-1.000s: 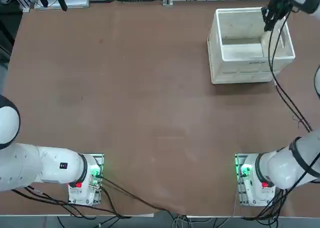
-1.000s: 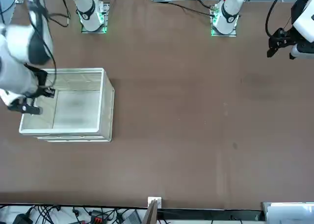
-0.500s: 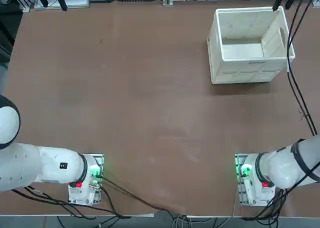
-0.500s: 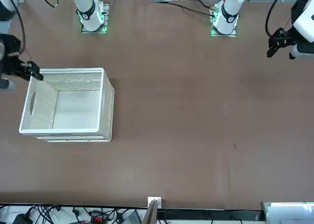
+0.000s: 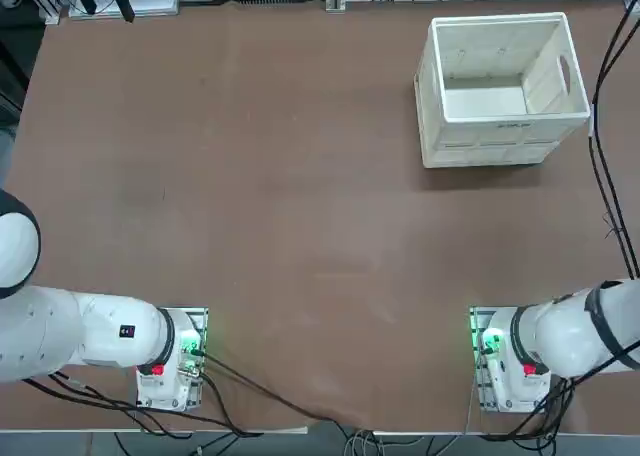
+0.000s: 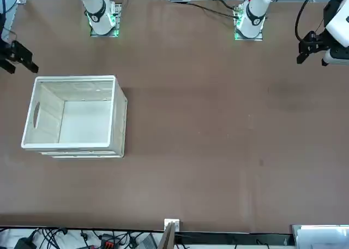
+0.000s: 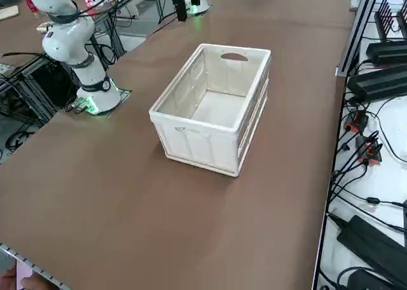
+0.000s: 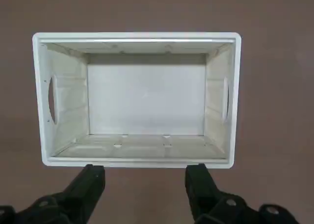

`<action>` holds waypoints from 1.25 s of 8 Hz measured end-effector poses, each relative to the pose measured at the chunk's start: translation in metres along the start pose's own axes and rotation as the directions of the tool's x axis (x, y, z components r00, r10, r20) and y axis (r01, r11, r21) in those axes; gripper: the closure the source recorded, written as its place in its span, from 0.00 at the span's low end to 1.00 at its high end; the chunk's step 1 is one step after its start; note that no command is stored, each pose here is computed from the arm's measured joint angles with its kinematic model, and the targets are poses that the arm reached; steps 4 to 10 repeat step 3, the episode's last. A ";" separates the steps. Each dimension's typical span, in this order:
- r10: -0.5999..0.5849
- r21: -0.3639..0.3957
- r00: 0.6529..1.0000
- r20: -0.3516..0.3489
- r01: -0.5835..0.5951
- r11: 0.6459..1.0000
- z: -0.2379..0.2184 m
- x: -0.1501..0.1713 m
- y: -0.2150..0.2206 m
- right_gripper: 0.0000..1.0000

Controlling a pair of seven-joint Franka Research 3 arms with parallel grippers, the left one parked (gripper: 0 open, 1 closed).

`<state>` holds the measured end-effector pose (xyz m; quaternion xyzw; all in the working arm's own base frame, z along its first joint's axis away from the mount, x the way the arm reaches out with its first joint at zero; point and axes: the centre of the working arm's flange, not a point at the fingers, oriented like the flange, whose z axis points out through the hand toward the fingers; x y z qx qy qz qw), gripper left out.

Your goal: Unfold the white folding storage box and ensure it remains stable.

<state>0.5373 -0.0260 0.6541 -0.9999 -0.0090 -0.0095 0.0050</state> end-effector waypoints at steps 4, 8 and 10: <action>-0.027 -0.005 1.000 0.001 0.027 1.000 -0.011 -0.014 -0.017 0.00; -0.027 -0.005 1.000 0.001 0.027 1.000 -0.011 -0.014 -0.017 0.00; -0.027 -0.005 1.000 0.001 0.027 1.000 -0.011 -0.014 -0.017 0.00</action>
